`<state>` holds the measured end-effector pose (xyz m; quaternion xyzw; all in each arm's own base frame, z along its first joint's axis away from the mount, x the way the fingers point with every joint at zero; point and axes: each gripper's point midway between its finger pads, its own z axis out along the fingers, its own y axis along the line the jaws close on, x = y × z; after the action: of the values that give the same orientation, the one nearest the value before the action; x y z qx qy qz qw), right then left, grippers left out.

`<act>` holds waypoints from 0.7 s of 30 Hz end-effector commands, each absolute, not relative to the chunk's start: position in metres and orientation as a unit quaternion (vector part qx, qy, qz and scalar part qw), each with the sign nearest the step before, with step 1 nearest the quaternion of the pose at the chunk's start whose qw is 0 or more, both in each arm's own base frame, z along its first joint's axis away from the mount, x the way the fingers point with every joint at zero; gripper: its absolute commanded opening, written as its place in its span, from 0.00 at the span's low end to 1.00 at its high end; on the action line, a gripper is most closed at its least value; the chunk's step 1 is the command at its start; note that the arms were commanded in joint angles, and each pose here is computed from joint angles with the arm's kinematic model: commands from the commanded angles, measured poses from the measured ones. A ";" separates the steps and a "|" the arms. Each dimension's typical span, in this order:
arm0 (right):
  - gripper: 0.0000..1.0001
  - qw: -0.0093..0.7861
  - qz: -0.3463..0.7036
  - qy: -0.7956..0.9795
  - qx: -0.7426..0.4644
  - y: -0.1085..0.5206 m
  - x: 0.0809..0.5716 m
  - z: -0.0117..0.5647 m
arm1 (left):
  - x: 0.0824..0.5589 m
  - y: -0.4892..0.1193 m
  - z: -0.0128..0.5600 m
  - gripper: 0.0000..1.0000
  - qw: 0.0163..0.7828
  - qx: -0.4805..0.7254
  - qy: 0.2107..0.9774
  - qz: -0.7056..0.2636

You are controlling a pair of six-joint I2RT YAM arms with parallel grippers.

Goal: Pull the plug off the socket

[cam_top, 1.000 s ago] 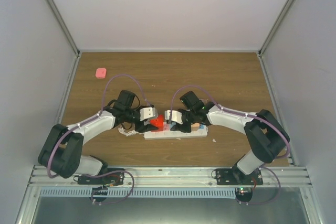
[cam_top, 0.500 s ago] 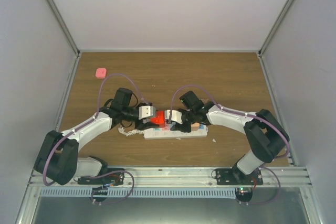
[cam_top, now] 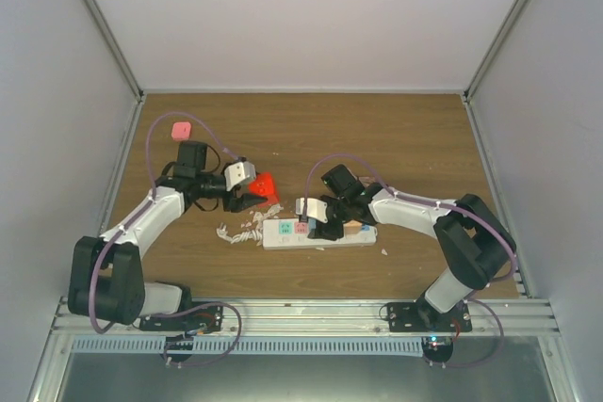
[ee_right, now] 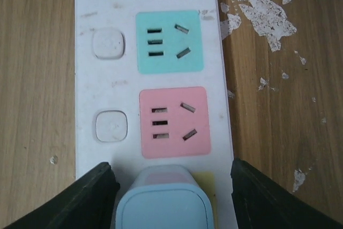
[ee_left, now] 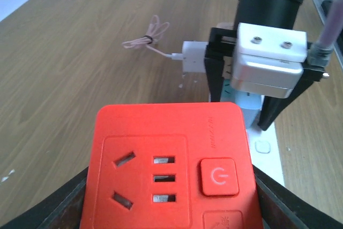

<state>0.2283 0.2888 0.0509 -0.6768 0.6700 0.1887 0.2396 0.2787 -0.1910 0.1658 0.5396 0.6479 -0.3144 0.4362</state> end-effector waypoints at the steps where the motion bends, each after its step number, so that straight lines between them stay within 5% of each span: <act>1: 0.63 0.217 0.178 0.686 -0.671 0.280 0.226 0.046 | 0.291 -0.180 0.187 0.24 0.455 0.529 0.640 -0.323; 21: 0.88 0.321 0.219 0.651 -0.652 0.293 0.242 0.132 | 0.341 -0.125 0.205 0.27 0.427 0.530 0.707 -0.193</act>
<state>0.2365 0.2906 0.0987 -0.6645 0.6618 0.2006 0.2833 0.3319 -0.1354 0.1987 0.5145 0.7024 -0.2361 0.4315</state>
